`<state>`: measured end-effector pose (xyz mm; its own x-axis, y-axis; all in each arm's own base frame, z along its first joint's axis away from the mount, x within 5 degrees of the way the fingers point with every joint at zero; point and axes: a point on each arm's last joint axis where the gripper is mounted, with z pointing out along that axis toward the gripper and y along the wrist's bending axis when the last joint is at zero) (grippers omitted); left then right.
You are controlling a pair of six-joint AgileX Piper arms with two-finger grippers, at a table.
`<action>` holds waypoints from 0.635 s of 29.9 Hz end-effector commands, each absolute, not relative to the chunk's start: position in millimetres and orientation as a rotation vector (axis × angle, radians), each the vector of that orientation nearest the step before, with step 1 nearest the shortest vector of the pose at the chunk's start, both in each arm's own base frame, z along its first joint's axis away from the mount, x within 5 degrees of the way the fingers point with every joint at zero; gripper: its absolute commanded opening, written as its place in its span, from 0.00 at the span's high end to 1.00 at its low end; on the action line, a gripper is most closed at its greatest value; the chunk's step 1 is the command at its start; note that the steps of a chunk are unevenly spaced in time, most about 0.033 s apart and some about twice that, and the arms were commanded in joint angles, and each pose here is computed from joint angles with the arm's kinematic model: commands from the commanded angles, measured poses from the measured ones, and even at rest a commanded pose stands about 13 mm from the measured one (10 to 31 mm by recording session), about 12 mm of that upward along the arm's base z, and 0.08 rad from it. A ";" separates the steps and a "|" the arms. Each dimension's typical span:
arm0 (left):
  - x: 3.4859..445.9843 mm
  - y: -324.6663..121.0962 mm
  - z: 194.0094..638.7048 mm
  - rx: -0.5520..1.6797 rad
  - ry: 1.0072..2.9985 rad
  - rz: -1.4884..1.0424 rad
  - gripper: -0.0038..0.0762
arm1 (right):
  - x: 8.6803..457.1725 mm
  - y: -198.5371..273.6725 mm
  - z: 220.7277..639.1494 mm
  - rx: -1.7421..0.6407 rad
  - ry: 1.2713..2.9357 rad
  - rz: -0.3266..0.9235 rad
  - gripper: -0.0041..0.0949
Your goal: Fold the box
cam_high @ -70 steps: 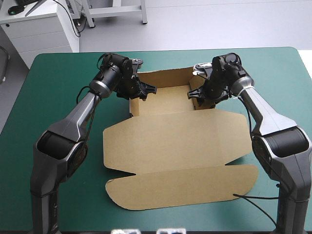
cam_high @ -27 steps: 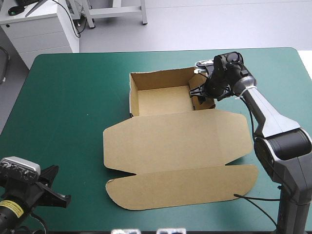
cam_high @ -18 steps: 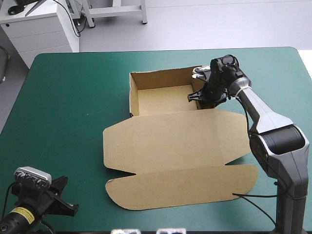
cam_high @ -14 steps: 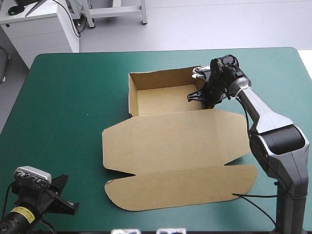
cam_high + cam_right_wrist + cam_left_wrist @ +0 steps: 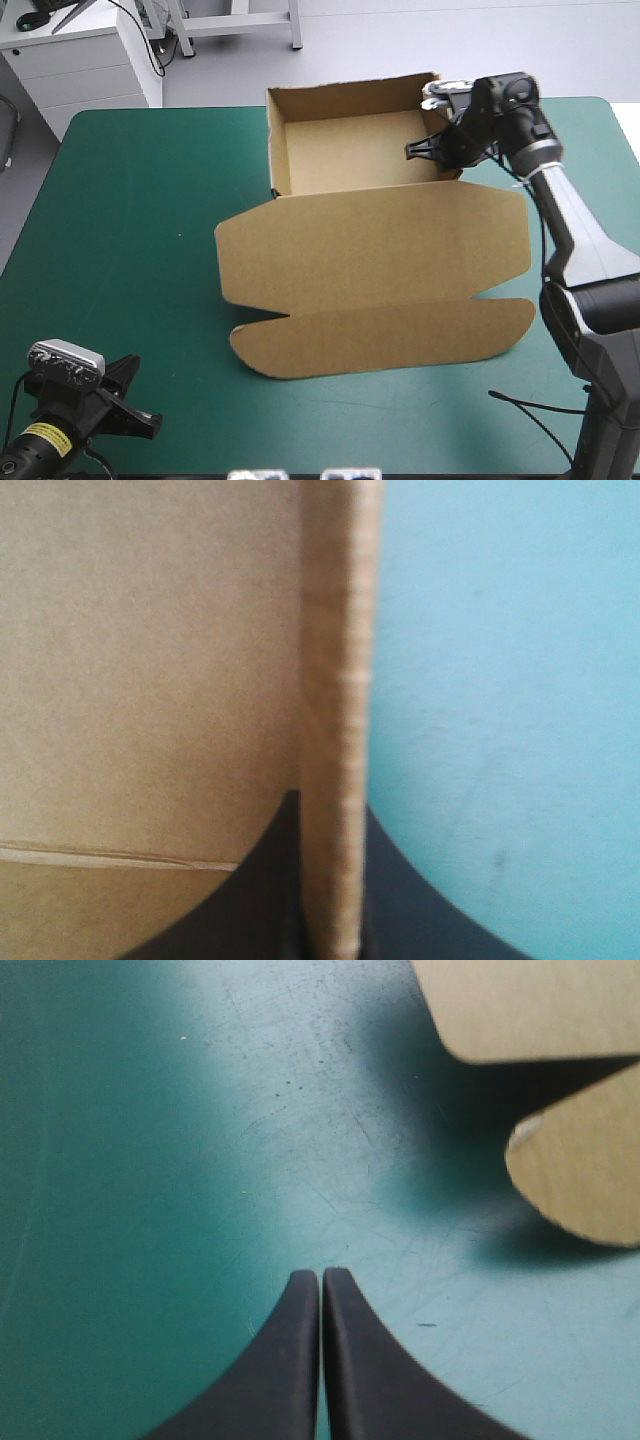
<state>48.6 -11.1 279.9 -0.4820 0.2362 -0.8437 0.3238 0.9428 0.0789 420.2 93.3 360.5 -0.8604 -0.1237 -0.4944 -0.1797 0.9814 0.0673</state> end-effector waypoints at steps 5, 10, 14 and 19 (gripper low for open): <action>51.5 -13.2 292.4 0.386 2.016 -0.136 0.96 | 381.2 -15.2 441.7 0.069 2.411 0.015 0.98; 50.9 -12.8 291.2 0.385 2.032 -0.135 0.96 | 374.7 -78.9 433.3 0.234 2.432 -0.076 0.98; 50.3 -12.3 289.9 0.389 2.048 -0.127 0.96 | 370.1 -114.9 412.6 0.301 2.496 -0.124 0.98; 49.8 -12.0 288.9 0.391 2.060 -0.125 0.96 | 370.0 -145.6 372.0 0.361 2.616 -0.117 0.98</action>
